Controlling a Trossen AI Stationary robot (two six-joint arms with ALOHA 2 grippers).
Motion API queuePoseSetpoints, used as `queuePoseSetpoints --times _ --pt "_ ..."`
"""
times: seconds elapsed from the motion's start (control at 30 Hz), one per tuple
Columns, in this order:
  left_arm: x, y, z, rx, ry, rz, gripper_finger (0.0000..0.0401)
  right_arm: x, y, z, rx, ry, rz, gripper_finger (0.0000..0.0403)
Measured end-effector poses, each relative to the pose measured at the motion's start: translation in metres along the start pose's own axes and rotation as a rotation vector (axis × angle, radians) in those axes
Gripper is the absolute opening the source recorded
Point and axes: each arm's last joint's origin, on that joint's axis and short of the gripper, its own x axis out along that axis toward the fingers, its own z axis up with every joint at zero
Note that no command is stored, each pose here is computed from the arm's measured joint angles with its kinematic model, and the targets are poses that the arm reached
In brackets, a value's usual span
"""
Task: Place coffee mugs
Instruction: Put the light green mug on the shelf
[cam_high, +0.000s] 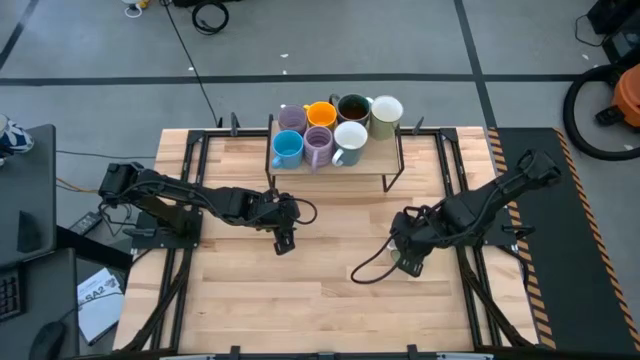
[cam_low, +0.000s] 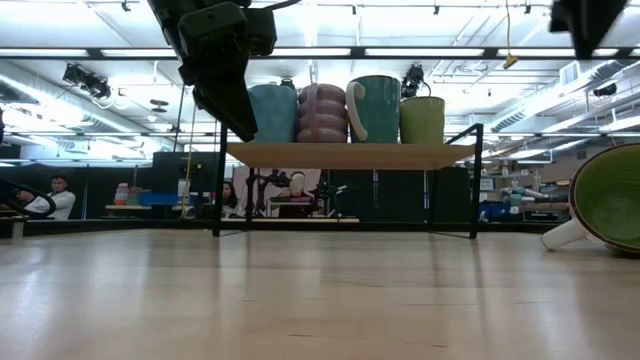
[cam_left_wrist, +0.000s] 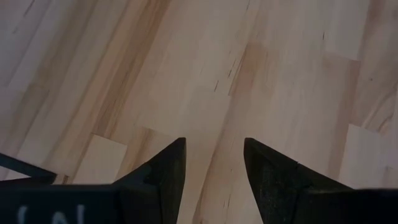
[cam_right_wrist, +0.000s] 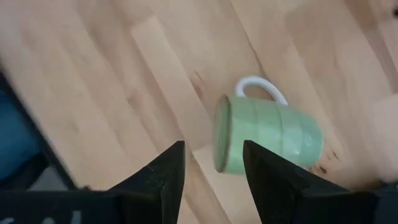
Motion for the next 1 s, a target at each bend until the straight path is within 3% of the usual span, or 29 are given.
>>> queuePoseSetpoints --times 0.67,1.0 --pt "0.000 0.000 0.000 -0.001 -0.001 0.000 0.0169 0.044 -0.009 -0.013 0.037 0.058 -0.131 0.0168" --pt "0.000 0.000 0.000 0.000 -0.001 -0.001 0.0169 0.084 0.003 -0.013 -0.004 0.185 -0.329 0.0168"
